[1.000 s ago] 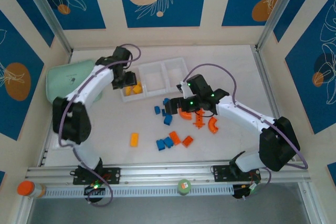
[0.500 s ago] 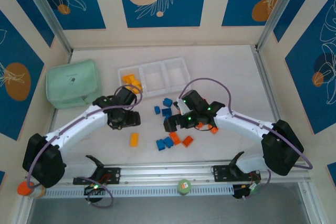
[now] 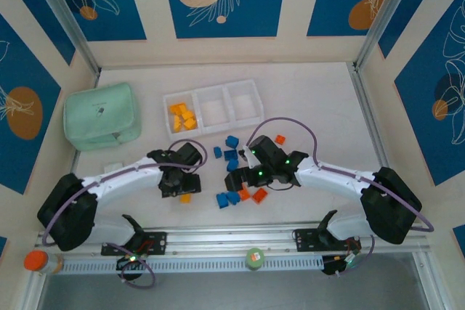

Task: Sort the legos into containers by color
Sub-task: Pick up the lego from the middle-left of the table.

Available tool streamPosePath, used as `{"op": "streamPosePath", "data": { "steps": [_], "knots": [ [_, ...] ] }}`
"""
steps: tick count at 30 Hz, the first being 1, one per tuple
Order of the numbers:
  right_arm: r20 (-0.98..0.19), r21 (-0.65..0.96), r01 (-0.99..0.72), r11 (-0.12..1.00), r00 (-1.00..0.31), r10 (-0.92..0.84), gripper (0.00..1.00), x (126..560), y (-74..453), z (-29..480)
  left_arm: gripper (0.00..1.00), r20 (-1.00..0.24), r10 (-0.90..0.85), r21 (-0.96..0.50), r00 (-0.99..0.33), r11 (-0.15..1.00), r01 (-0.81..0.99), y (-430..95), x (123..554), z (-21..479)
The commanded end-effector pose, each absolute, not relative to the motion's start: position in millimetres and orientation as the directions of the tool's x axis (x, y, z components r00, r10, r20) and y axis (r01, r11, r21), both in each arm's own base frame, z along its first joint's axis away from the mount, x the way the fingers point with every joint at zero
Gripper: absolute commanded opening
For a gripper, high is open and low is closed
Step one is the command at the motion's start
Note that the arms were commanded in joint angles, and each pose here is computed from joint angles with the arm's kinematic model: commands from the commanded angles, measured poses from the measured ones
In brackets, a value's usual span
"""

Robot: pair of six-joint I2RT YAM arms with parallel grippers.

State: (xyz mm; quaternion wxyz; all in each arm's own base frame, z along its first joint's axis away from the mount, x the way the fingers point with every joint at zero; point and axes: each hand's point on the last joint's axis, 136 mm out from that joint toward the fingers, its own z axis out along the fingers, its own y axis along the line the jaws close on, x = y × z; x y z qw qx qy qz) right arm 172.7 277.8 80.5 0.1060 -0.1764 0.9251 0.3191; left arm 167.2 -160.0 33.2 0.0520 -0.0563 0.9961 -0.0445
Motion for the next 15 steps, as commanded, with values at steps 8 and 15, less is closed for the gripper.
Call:
{"op": "streamPosePath", "data": {
  "steps": [8,15],
  "knots": [
    [-0.332,0.554,-0.401,0.730,-0.910,-0.248,0.99,178.6,280.7,90.2,0.54,-0.069,-0.159,-0.039,-0.985,0.987,-0.156,-166.1,162.0,4.6],
    [-0.324,0.564,-0.392,0.727,-0.914,-0.242,0.99,181.3,282.0,90.2,0.38,-0.081,-0.168,-0.046,-0.982,0.985,-0.165,-161.3,159.4,4.7]
  ]
}}
